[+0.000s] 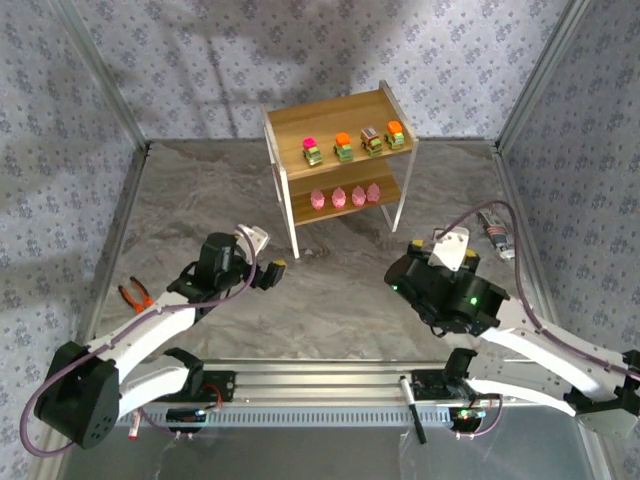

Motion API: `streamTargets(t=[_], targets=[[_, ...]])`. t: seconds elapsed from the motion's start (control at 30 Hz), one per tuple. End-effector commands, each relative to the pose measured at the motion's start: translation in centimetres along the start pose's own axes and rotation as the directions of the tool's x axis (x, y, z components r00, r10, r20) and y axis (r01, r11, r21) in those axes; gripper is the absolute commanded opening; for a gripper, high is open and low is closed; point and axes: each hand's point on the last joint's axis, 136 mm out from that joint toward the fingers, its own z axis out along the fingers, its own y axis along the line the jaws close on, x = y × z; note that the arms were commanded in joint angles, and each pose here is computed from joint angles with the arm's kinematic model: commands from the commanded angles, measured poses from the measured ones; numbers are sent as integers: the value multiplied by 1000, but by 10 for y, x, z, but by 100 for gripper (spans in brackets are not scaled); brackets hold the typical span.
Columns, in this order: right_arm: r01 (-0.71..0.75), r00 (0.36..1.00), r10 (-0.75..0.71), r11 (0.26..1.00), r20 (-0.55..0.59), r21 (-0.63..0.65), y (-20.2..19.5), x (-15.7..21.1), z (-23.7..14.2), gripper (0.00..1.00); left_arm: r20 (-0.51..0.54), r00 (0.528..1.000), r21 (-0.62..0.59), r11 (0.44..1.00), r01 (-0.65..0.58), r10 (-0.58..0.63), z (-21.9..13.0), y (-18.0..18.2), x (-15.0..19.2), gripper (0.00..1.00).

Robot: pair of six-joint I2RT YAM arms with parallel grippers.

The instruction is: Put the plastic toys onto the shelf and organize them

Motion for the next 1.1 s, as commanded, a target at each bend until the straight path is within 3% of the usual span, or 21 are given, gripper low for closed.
streamTargets(t=[0.0,0.53,0.73,1.07], targets=[[35,999,-35,996,-3,78,-28,3,5,88,35,999,-6,1000,16,-16,-8,5,-18,100],[8,976,58,955,-210,297,-85,50,68,92,36,998,-119,991,63,-60,-12,46,-13,100],[10,978,63,938,-200,345,-97,50,91,93,51,992,-169,978,122,-115,-16,75,-11,100],[62,983,-9,956,-183,286,-86,51,130,93,67,980,-244,949,200,-189,-21,123,6,100]])
